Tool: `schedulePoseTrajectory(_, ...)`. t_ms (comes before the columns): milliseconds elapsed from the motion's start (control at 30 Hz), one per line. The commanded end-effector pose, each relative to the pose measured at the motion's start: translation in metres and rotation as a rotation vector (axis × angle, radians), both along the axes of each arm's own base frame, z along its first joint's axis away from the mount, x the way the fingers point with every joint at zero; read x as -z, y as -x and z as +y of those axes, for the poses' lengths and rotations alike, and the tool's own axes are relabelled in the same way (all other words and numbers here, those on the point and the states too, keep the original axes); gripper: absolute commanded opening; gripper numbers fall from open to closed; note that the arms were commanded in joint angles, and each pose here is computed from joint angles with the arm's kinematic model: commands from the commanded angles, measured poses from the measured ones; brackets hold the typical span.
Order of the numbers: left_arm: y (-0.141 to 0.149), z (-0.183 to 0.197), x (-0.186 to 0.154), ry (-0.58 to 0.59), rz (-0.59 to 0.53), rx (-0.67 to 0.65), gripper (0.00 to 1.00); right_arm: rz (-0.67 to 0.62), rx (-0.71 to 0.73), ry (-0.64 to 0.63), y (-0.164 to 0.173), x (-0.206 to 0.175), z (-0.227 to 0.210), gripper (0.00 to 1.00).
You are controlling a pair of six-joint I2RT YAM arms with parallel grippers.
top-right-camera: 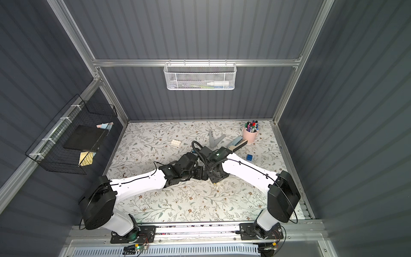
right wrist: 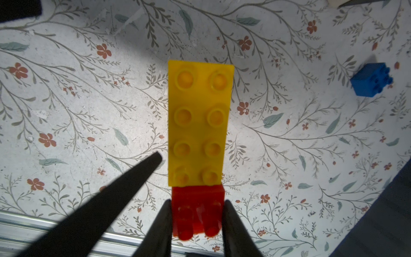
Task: Assemble a spoon with lego
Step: Assemble the lego brick with the lego brick.
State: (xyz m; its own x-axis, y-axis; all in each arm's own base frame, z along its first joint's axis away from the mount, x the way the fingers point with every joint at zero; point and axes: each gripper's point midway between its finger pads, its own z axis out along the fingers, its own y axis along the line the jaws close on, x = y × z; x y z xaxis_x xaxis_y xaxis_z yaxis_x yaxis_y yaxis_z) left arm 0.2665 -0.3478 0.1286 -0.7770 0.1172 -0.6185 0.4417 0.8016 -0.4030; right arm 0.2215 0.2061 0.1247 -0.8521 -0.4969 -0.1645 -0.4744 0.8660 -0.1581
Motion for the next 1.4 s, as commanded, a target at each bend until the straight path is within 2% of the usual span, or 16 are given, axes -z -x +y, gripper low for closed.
schedulePoseTrajectory(0,0.005,-0.002,0.004,0.003,0.014,0.019,0.99,0.018,0.007,0.087,0.001,0.008,-0.013,0.1)
schedulePoseTrajectory(567,0.007,-0.002,0.007,0.003,0.02,0.021,0.99,0.062,-0.029,0.101,0.006,0.017,-0.006,0.09)
schedulePoseTrajectory(1100,0.005,-0.004,0.008,0.001,0.018,0.025,0.99,0.061,-0.093,0.089,0.0,0.005,0.005,0.08)
schedulePoseTrajectory(1367,0.004,-0.006,0.011,-0.004,0.022,0.029,0.99,0.112,-0.124,0.1,0.001,0.006,0.011,0.08)
